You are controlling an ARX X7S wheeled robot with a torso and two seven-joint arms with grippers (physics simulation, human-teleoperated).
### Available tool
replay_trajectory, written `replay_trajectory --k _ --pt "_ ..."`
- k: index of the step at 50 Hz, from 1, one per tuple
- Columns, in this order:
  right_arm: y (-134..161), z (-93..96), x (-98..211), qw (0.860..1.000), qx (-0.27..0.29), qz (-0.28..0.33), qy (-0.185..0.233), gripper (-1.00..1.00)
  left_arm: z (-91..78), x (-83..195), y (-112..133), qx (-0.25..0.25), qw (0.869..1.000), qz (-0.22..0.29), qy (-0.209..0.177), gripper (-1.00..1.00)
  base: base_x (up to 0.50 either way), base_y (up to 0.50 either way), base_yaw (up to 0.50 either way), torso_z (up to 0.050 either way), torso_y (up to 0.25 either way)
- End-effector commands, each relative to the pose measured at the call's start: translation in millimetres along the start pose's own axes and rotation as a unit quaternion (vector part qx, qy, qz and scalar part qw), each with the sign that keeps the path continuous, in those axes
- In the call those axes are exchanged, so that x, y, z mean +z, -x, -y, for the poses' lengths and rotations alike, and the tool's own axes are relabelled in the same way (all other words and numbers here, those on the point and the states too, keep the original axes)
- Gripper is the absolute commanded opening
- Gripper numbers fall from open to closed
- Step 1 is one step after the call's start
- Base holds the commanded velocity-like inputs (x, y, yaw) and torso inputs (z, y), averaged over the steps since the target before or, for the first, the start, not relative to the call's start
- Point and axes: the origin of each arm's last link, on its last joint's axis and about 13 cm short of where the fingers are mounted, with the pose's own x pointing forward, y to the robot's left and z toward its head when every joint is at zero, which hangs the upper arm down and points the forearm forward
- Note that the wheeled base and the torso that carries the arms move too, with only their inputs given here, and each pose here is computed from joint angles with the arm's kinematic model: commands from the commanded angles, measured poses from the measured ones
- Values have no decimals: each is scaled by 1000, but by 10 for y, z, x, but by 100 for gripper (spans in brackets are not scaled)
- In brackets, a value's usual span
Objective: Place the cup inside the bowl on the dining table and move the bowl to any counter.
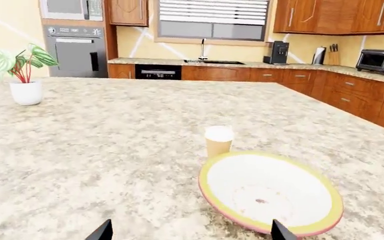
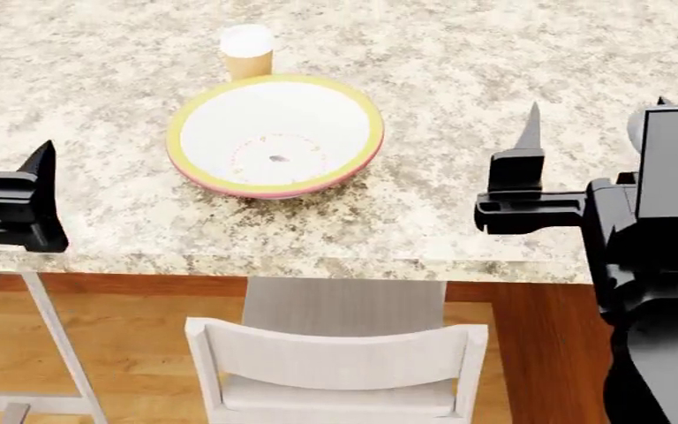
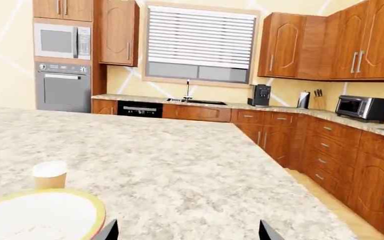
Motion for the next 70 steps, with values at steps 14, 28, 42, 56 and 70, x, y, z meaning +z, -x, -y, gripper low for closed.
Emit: replay_trajectory --k 14,28,42,56,70 --pt "-53 266 232 999 2 -43 -1 100 -223 128 -46 -11 998 -60 -23 100 61 0 0 0 0" --pt "52 261 36 998 0 -67 -3 100 -275 7 15 -4 997 -73 -19 100 303 0 0 0 0" --pt "92 291 68 998 0 -65 3 100 -313 20 15 -5 997 -71 -25 100 305 0 0 0 0" --pt "101 273 -8 997 8 -73 -3 100 -309 -5 9 -5 997 -73 -12 100 335 35 0 0 0" --pt "116 270 -28 997 11 -76 -6 100 -326 -81 56 -7 996 -83 -12 100 364 291 0 0 1"
